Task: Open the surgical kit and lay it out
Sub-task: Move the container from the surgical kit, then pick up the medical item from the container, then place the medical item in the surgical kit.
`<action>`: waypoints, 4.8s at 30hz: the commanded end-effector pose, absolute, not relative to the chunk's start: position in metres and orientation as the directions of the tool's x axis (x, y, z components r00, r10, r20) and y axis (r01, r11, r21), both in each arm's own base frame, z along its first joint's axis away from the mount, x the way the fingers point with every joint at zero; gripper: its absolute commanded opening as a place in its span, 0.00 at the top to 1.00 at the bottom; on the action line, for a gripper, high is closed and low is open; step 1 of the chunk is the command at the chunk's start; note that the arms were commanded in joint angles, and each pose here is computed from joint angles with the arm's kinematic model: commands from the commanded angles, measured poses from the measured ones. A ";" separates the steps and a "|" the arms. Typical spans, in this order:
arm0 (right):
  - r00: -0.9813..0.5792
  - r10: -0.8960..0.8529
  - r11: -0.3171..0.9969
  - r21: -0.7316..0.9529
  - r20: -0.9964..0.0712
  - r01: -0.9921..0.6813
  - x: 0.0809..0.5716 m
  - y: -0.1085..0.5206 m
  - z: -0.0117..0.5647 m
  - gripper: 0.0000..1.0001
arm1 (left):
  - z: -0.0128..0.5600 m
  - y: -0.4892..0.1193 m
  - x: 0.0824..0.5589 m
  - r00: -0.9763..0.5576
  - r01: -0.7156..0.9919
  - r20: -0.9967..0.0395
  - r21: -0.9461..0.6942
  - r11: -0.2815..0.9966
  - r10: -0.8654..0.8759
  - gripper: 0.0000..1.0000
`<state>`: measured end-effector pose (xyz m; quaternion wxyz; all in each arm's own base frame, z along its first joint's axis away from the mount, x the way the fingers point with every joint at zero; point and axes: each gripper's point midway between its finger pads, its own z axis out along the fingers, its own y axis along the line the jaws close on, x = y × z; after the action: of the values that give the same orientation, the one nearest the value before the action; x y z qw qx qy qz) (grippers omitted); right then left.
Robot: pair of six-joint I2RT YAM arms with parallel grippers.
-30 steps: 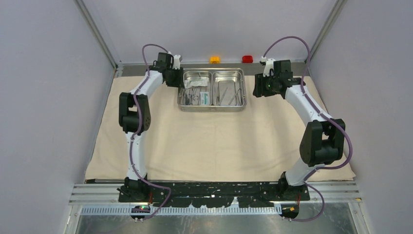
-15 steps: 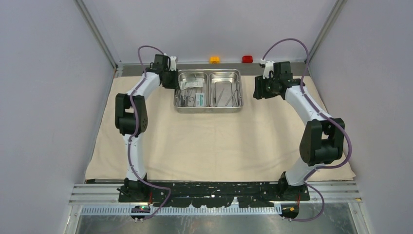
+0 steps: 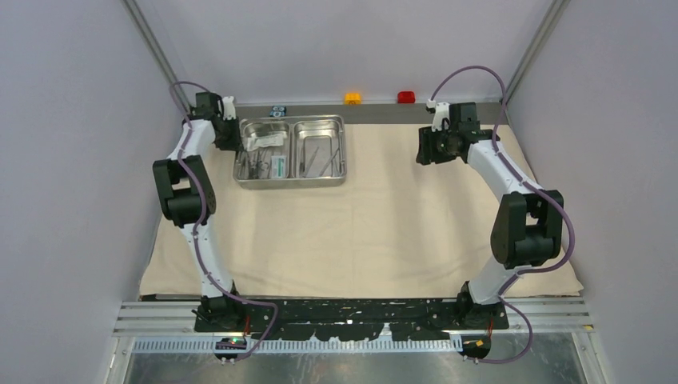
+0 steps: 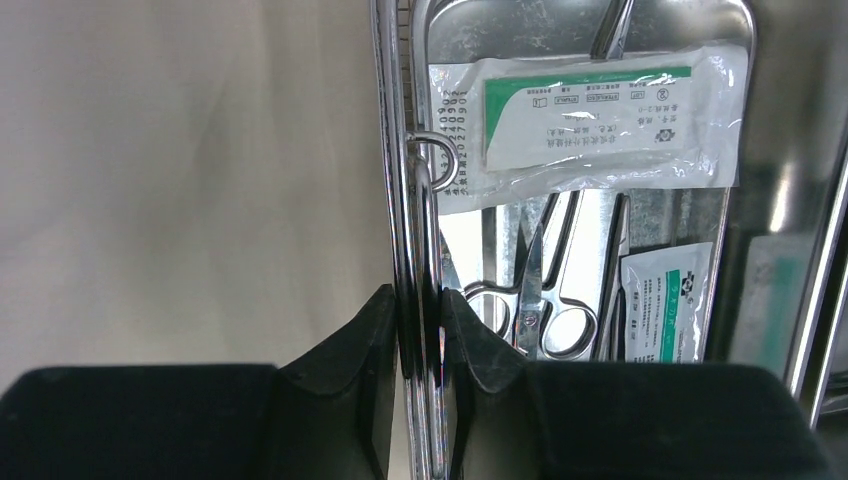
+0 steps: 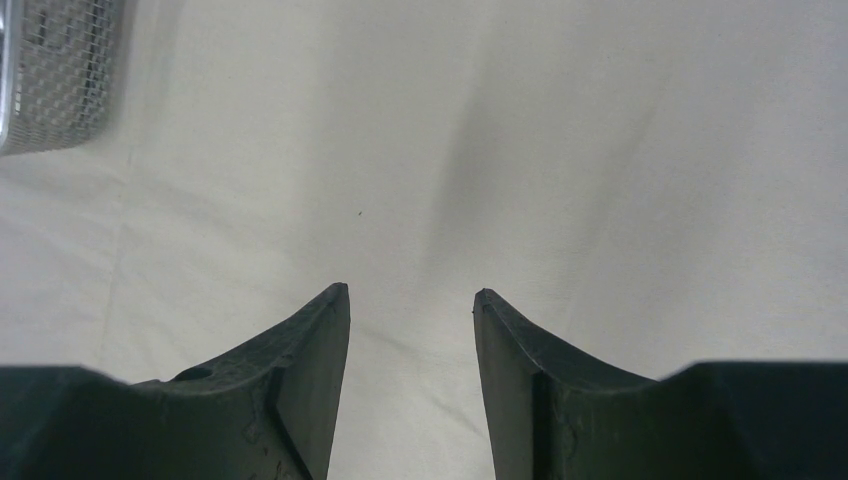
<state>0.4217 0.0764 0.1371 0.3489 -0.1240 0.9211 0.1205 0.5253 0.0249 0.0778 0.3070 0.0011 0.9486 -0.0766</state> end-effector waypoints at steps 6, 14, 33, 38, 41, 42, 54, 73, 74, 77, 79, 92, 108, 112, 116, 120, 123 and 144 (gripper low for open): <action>-0.718 -0.159 0.934 0.133 -0.678 -0.333 0.427 0.077 0.137 0.47 | 0.107 0.057 0.533 -0.783 0.057 -0.621 -0.029 0.998 0.027 0.84; -0.730 -0.170 0.927 0.143 -0.662 -0.346 0.425 0.079 0.133 0.46 | 0.144 0.051 0.560 -0.719 0.115 -0.688 0.018 0.993 0.095 0.47; -0.772 -0.188 0.912 0.184 -0.607 -0.366 0.421 0.084 0.114 0.47 | 0.107 -0.066 0.567 -0.579 0.584 -0.533 0.257 0.770 0.617 0.28; -0.776 -0.188 0.913 0.184 -0.602 -0.364 0.421 0.082 0.112 0.47 | 0.091 -0.061 0.564 -0.588 0.608 -0.485 0.263 0.749 0.647 0.29; -0.781 -0.190 0.912 0.188 -0.594 -0.365 0.421 0.082 0.109 0.47 | 0.087 -0.059 0.562 -0.591 0.608 -0.478 0.266 0.748 0.650 0.29; -0.781 -0.190 0.912 0.188 -0.595 -0.365 0.421 0.082 0.110 0.47 | 0.088 -0.059 0.562 -0.588 0.608 -0.481 0.268 0.748 0.650 0.30; -0.797 -0.197 0.908 0.200 -0.571 -0.367 0.420 0.083 0.102 0.47 | 0.080 -0.059 0.559 -0.575 0.634 -0.502 0.224 0.740 0.645 0.33; -0.813 -0.200 0.903 0.220 -0.546 -0.370 0.418 0.086 0.096 0.46 | 0.067 -0.051 0.578 -0.570 0.624 -0.480 0.275 0.731 0.667 0.61; -0.814 -0.200 0.902 0.221 -0.545 -0.370 0.418 0.086 0.095 0.47 | 0.070 -0.052 0.577 -0.568 0.624 -0.486 0.271 0.733 0.664 0.65; -0.815 -0.200 0.901 0.225 -0.543 -0.371 0.418 0.086 0.095 0.46 | 0.080 -0.055 0.577 -0.563 0.619 -0.505 0.267 0.738 0.655 0.77; -0.816 -0.201 0.900 0.228 -0.542 -0.372 0.418 0.087 0.095 0.47 | 0.088 -0.057 0.576 -0.558 0.617 -0.516 0.266 0.741 0.650 0.86; -0.805 -0.197 0.895 0.232 -0.560 -0.380 0.417 0.089 0.106 0.47 | 0.165 -0.063 0.565 -0.511 0.570 -0.618 0.277 0.774 0.598 1.00; -0.771 0.032 0.903 0.349 -0.637 -0.251 0.422 0.047 0.165 0.46 | 0.280 -0.219 0.405 -0.529 0.738 -0.793 -0.256 0.625 0.301 1.00; -0.735 0.155 0.904 0.395 -0.660 -0.165 0.414 0.009 0.194 0.46 | 0.289 -0.299 0.362 -0.579 0.775 -0.777 -0.429 0.463 0.249 1.00; -0.713 0.157 0.946 0.312 -0.684 -0.092 0.394 -0.024 0.201 0.46 | 0.286 -0.384 0.314 -0.636 0.770 -0.723 -0.568 0.291 0.270 1.00; -0.681 0.156 0.966 0.254 -0.716 -0.046 0.373 -0.039 0.212 0.46 | 0.274 -0.464 0.265 -0.691 0.714 -0.665 -0.690 0.120 0.283 1.00; -0.670 0.156 0.975 0.224 -0.726 -0.016 0.361 -0.045 0.216 0.46 | 0.255 -0.506 0.251 -0.747 0.640 -0.601 -0.766 0.060 0.285 1.00; -0.655 0.162 0.979 0.206 -0.738 0.010 0.343 -0.049 0.213 0.45 | 0.115 -0.584 0.238 -0.935 0.260 -0.223 -0.960 0.103 0.275 1.00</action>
<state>0.3387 -0.0489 0.2057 0.3955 0.0568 0.9123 0.0895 0.2388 -0.5786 0.1119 -0.0112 0.1817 0.7545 -0.6306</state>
